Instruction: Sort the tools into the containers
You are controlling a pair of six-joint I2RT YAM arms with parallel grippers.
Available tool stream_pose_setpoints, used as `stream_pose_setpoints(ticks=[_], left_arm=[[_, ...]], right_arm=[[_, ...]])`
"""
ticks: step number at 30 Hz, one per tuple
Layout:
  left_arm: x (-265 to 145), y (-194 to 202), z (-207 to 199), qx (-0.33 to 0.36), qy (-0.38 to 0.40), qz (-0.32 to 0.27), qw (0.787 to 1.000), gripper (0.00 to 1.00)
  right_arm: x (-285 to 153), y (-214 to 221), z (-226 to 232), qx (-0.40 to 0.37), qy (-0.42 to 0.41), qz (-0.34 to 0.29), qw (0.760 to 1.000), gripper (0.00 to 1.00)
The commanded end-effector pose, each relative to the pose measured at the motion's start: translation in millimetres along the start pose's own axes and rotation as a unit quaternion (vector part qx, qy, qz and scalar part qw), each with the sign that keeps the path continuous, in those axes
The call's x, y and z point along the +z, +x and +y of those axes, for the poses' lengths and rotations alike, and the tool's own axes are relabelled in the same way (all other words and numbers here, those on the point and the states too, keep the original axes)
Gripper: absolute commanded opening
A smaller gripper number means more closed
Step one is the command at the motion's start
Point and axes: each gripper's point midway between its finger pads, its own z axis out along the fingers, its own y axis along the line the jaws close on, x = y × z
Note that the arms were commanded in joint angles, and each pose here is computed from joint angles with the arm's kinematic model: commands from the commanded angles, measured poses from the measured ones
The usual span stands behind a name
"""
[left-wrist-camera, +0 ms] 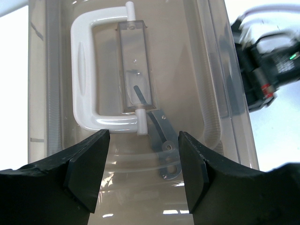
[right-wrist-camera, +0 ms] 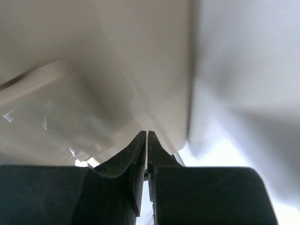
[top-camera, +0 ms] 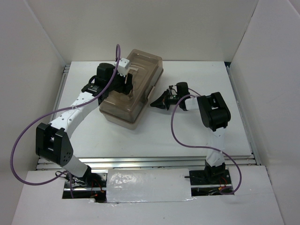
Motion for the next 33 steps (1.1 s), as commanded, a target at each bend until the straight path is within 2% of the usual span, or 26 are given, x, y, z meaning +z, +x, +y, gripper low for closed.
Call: stream_pose_setpoints(ticks=[1, 2, 4, 5, 7, 8, 9, 10, 11, 14, 18, 19, 20, 22, 23, 24, 25, 26, 27, 28, 29, 30, 31, 33], left_arm=[[-2, 60, -15, -0.016, 0.049, 0.123, 0.991, 0.75], [-6, 36, -6, -0.017, 0.041, 0.097, 0.994, 0.76], [-13, 15, 0, -0.02, 0.041, 0.077, 0.996, 0.78], [-21, -11, 9, -0.019, 0.032, 0.047, 0.998, 0.8], [-33, -30, 18, 0.003, 0.021, 0.031, 0.999, 0.85], [-44, -54, 23, 0.01, 0.01, 0.009, 1.0, 0.86], [-52, -56, 25, 0.01, 0.005, 0.015, 1.0, 0.88], [-61, -65, 30, 0.01, 0.001, 0.007, 1.0, 0.89], [-72, -78, 32, 0.013, -0.004, -0.008, 1.0, 0.99], [-101, -83, 41, 0.017, -0.021, -0.03, 0.999, 0.99], [-130, -63, 54, 0.016, -0.064, -0.043, 0.997, 0.99], [-139, -48, 58, 0.013, -0.078, -0.039, 0.996, 0.99], [-143, -40, 65, 0.015, -0.098, -0.032, 0.995, 0.99], [-152, -7, 78, -0.003, -0.128, -0.013, 0.992, 0.99], [-155, 3, 80, -0.008, -0.133, -0.007, 0.991, 0.99], [-163, 13, 80, -0.01, -0.138, -0.006, 0.99, 0.99], [-160, 43, 85, -0.025, -0.145, 0.019, 0.989, 0.99], [-169, 48, 85, -0.024, -0.154, 0.01, 0.988, 0.99], [-167, 74, 88, -0.033, -0.163, 0.031, 0.986, 0.99], [-169, 82, 90, -0.034, -0.173, 0.031, 0.984, 0.99], [-172, 84, 92, -0.031, -0.184, 0.024, 0.982, 0.99], [-180, 97, 99, -0.036, -0.201, 0.024, 0.979, 1.0], [-182, 100, 101, -0.037, -0.208, 0.02, 0.977, 0.99], [-186, 107, 101, -0.037, -0.213, 0.018, 0.976, 0.99]], right_arm=[[-32, 4, 72, -0.116, -0.015, -0.021, 0.993, 0.12], [-37, 3, 77, -0.14, 0.001, -0.025, 0.99, 0.13], [-52, 6, 105, -0.188, 0.01, -0.046, 0.981, 0.16], [-58, 4, 120, -0.235, 0.015, -0.056, 0.97, 0.17], [-74, 9, 129, -0.251, 0.055, -0.071, 0.964, 0.24], [-83, 12, 132, -0.276, 0.079, -0.072, 0.955, 0.27], [-94, 14, 140, -0.297, 0.093, -0.083, 0.947, 0.33], [-104, 6, 144, -0.335, 0.116, -0.103, 0.929, 0.36], [-121, 12, 145, -0.338, 0.134, -0.111, 0.925, 0.5], [-152, 10, 129, -0.363, 0.186, -0.133, 0.903, 0.72], [-208, 19, 125, -0.394, 0.229, -0.186, 0.87, 0.88], [-223, 16, 107, -0.391, 0.254, -0.198, 0.862, 0.94], [-239, 23, 115, -0.409, 0.257, -0.227, 0.846, 1.0], [-262, 20, 88, -0.41, 0.305, -0.255, 0.821, 1.0], [-275, 28, 91, -0.424, 0.308, -0.274, 0.807, 1.0], [-279, 31, 70, -0.415, 0.327, -0.273, 0.804, 1.0], [-300, 31, 73, -0.424, 0.338, -0.311, 0.781, 1.0], [-307, 34, 67, -0.425, 0.345, -0.321, 0.773, 1.0], [-316, 40, 56, -0.432, 0.353, -0.333, 0.76, 1.0], [-315, 38, 45, -0.429, 0.363, -0.33, 0.759, 1.0], [-327, 43, 46, -0.433, 0.366, -0.355, 0.743, 1.0], [-327, 45, 32, -0.426, 0.371, -0.354, 0.745, 1.0], [-332, 50, 34, -0.443, 0.372, -0.363, 0.73, 1.0], [-333, 54, 23, -0.437, 0.372, -0.368, 0.732, 1.0]])
